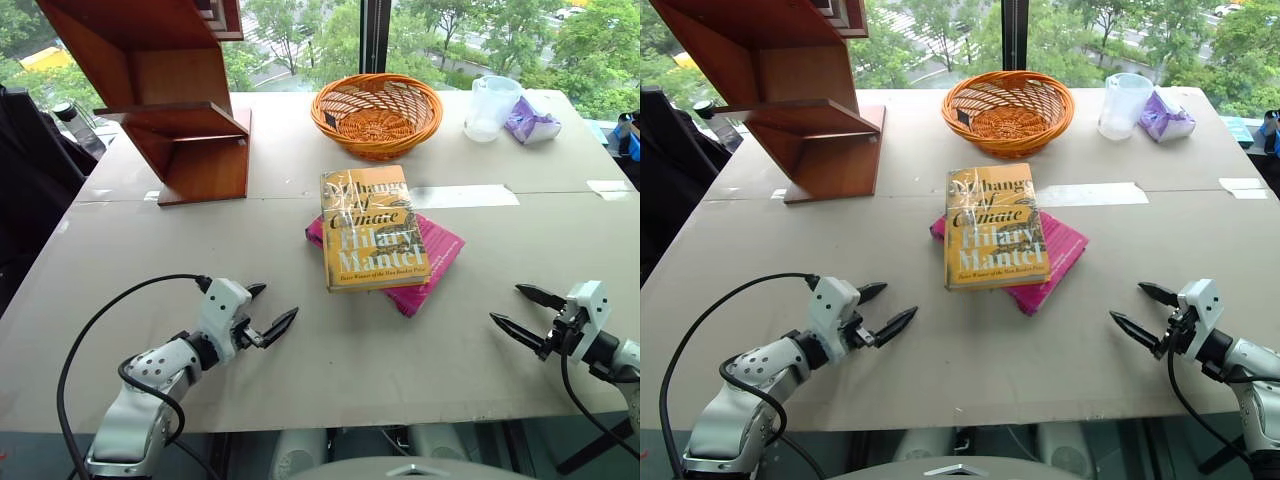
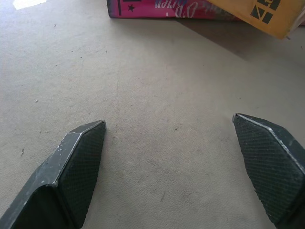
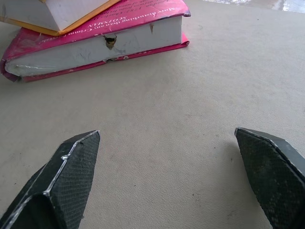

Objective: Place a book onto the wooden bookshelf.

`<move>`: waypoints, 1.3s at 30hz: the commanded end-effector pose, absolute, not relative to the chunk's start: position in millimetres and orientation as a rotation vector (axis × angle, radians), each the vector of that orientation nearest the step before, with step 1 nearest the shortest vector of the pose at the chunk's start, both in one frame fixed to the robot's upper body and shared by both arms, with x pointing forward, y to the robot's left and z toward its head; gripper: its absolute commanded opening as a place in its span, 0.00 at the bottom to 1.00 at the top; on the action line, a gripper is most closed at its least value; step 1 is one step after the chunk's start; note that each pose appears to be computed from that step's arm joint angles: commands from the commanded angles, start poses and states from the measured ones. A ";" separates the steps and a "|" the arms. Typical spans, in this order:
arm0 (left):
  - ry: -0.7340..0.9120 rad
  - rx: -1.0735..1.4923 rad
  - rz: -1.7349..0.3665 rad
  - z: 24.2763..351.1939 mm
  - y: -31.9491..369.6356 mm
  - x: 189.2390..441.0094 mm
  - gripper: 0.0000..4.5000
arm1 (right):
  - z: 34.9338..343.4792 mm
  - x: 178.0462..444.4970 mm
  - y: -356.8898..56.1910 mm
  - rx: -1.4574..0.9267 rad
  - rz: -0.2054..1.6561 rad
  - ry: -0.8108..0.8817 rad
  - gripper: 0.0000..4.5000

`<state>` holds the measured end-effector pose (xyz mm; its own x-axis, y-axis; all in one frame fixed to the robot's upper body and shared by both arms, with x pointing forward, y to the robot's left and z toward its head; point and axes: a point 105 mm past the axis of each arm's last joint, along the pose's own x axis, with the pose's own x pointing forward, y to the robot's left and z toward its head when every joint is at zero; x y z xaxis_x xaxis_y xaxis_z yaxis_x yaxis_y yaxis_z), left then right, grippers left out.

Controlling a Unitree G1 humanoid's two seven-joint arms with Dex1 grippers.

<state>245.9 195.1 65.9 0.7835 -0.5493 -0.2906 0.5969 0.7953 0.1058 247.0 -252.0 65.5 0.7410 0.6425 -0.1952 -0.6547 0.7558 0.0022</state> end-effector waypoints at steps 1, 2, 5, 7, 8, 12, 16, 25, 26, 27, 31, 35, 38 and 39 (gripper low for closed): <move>0.244 0.195 -0.591 70.5 205.0 244.6 0.98 | 77.5 249.7 -256.1 -0.098 0.715 0.147 1.00; 0.233 0.182 -0.594 73.0 204.8 245.1 0.98 | 77.9 250.4 -255.2 -0.100 0.720 0.146 1.00; 0.217 0.166 -0.593 77.0 206.1 247.0 0.98 | 79.3 251.1 -254.7 -0.102 0.724 0.143 1.00; 0.215 0.161 -0.590 78.2 207.4 247.9 0.98 | 80.5 250.8 -254.9 -0.103 0.723 0.142 1.00; 0.218 0.162 -0.590 78.0 207.9 248.1 0.98 | 80.7 250.7 -254.8 -0.104 0.723 0.142 1.00; 0.226 0.163 -0.598 77.3 207.4 248.1 0.98 | 81.2 250.0 -254.0 -0.106 0.724 0.140 1.00; 0.219 0.146 -0.604 80.4 206.6 251.8 0.98 | 84.3 250.7 -252.1 -0.107 0.724 0.130 1.00; 0.177 -0.029 -0.729 96.9 186.6 255.2 0.98 | 106.8 247.9 -247.6 -0.111 0.766 0.013 1.00; 0.176 -0.044 -0.735 98.1 185.6 256.1 0.98 | 109.2 247.4 -246.8 -0.112 0.771 0.003 1.00; 0.161 -0.085 -0.751 102.6 181.6 260.7 0.98 | 115.0 246.3 -245.5 -0.110 0.775 -0.017 1.00; 0.158 -0.167 -0.806 112.7 168.7 281.0 0.98 | 136.6 234.6 -232.8 -0.075 0.836 -0.079 1.00; 0.258 -0.297 -0.854 113.4 154.8 299.0 0.98 | 148.4 221.6 -223.5 -0.081 0.902 -0.081 1.00; 0.363 -0.331 -0.889 109.8 146.4 303.2 0.98 | 157.9 216.4 -219.6 -0.055 0.914 -0.106 1.00; 0.384 -0.363 -0.938 113.5 138.6 301.9 0.98 | 164.3 213.4 -217.2 -0.039 0.927 -0.138 1.00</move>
